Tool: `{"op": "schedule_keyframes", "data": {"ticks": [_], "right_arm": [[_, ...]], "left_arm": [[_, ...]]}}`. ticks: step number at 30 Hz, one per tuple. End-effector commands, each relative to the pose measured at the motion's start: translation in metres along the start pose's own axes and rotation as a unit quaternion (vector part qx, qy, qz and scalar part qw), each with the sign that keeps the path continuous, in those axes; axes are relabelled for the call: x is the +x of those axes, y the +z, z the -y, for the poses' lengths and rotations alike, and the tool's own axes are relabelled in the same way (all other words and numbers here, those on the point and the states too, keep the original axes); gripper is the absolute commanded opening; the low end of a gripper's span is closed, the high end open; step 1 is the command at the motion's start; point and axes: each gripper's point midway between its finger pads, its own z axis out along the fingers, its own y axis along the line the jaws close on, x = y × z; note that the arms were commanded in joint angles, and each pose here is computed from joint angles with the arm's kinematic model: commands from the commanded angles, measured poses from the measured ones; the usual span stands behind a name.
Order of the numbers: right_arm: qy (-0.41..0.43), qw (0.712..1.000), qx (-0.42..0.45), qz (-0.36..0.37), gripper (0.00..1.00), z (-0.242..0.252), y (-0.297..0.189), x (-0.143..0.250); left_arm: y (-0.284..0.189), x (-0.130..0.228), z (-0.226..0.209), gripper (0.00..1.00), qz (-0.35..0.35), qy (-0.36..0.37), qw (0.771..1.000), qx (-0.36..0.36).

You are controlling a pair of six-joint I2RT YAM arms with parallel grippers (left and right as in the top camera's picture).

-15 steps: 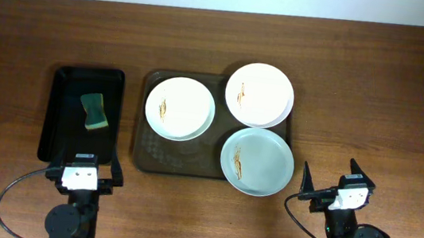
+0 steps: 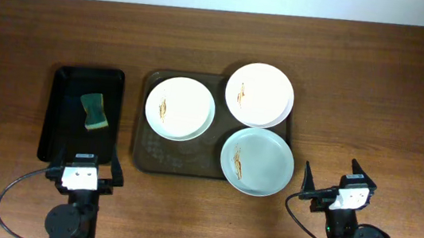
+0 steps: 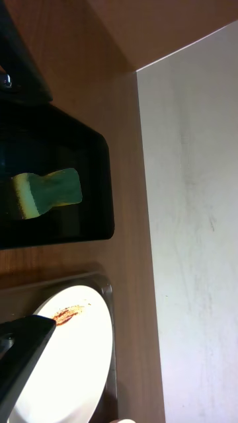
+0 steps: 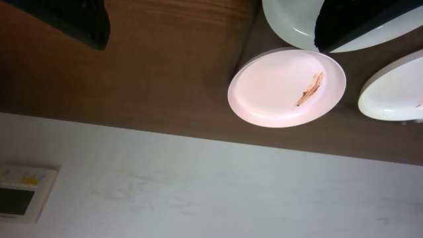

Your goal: Clean dirty plates on tray and stack at the side

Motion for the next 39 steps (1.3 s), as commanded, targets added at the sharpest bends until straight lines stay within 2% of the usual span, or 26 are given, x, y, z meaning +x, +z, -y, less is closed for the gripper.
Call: {"op": "schedule_keyframes", "data": {"ticks": [1, 39], "right_arm": [[-0.005, 1.0, 0.003, -0.004, 0.98, 0.0002, 0.0002, 0.0031], [-0.003, 1.0, -0.001, -0.003, 0.98, -0.0012, 0.0002, 0.0029]], "left_arm": [[0.0001, 0.0009, 0.0026, 0.99, 0.002, 0.01, 1.0, 0.007], [0.0, 0.0005, -0.0038, 0.99, 0.002, 0.01, 1.0, -0.012]]}}
